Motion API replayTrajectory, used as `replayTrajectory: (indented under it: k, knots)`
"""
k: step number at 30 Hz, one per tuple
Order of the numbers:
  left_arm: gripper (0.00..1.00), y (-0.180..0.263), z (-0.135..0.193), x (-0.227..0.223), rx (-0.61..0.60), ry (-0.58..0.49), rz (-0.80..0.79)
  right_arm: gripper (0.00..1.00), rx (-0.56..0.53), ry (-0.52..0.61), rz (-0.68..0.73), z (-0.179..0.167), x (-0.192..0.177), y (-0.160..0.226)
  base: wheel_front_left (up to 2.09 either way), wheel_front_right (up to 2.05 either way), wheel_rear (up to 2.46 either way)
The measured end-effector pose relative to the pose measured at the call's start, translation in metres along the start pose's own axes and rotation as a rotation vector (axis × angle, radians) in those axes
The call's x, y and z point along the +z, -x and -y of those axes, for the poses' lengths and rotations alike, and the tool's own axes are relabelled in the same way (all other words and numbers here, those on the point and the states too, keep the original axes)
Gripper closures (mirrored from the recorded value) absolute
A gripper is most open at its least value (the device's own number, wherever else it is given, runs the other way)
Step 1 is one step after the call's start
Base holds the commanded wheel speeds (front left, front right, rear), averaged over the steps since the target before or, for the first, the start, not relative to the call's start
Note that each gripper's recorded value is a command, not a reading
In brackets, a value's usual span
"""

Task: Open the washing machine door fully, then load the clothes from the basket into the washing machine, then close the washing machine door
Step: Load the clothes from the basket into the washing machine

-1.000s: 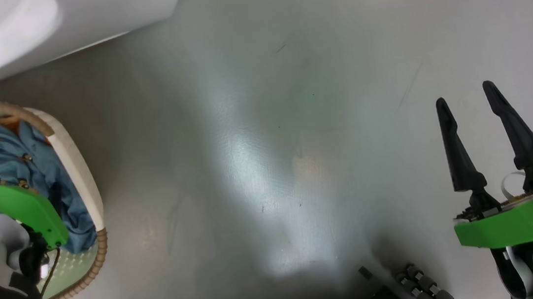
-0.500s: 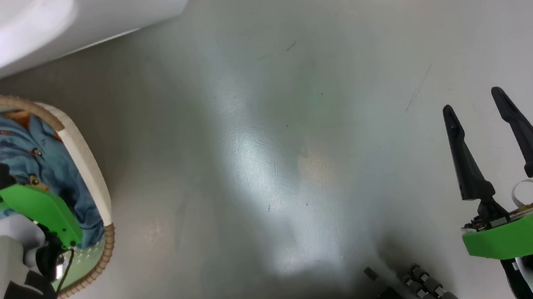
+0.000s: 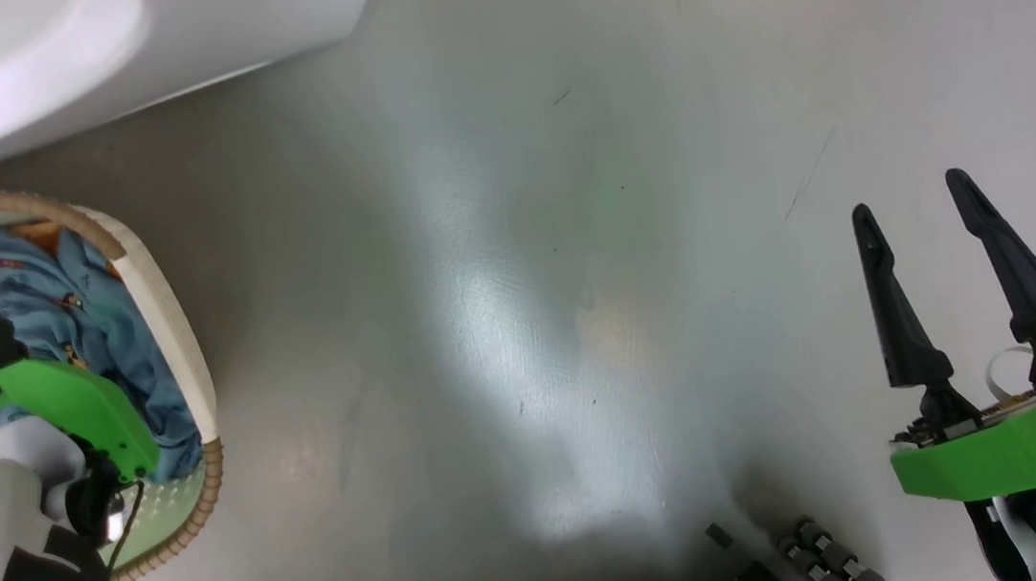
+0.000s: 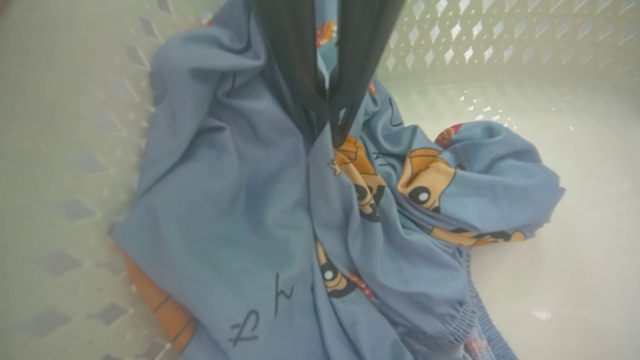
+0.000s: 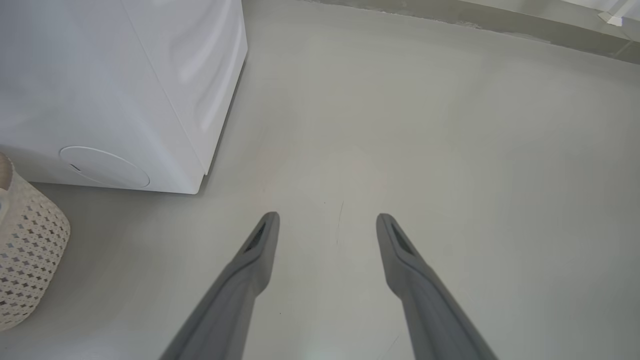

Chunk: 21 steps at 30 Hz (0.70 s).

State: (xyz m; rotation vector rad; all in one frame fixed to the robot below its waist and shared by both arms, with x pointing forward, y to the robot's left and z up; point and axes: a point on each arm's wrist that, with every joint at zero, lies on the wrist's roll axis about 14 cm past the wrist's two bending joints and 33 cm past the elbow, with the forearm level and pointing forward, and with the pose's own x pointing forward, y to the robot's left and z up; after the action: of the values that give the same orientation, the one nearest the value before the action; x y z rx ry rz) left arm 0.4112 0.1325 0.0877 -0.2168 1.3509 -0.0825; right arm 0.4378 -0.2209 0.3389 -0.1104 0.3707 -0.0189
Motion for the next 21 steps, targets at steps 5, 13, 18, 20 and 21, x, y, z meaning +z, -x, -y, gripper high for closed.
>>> replayTrajectory:
  k: [5,13,18,20,21]
  knots:
    - [1.00,0.006,0.000,0.012,-0.011,-0.006,0.047,0.00,0.006,-0.007,0.038,-0.002,0.009,-0.003,0.00,0.00,0.00]
    - [1.00,0.030,0.002,0.036,-0.024,-0.019,0.144,0.00,0.026,-0.032,0.088,-0.008,0.025,-0.001,0.00,0.00,0.00]
    - [1.00,0.051,-0.003,0.049,-0.017,-0.048,0.225,0.00,0.037,-0.050,0.134,-0.011,0.042,0.001,0.00,0.00,0.00]
    - [1.00,0.060,-0.003,0.055,-0.018,-0.055,0.265,0.00,0.041,-0.054,0.145,-0.013,0.046,0.003,0.00,0.00,0.00]
    - [1.00,0.065,-0.002,0.058,-0.022,-0.056,0.285,0.00,0.044,-0.057,0.151,-0.013,0.049,0.004,0.00,0.00,0.00]
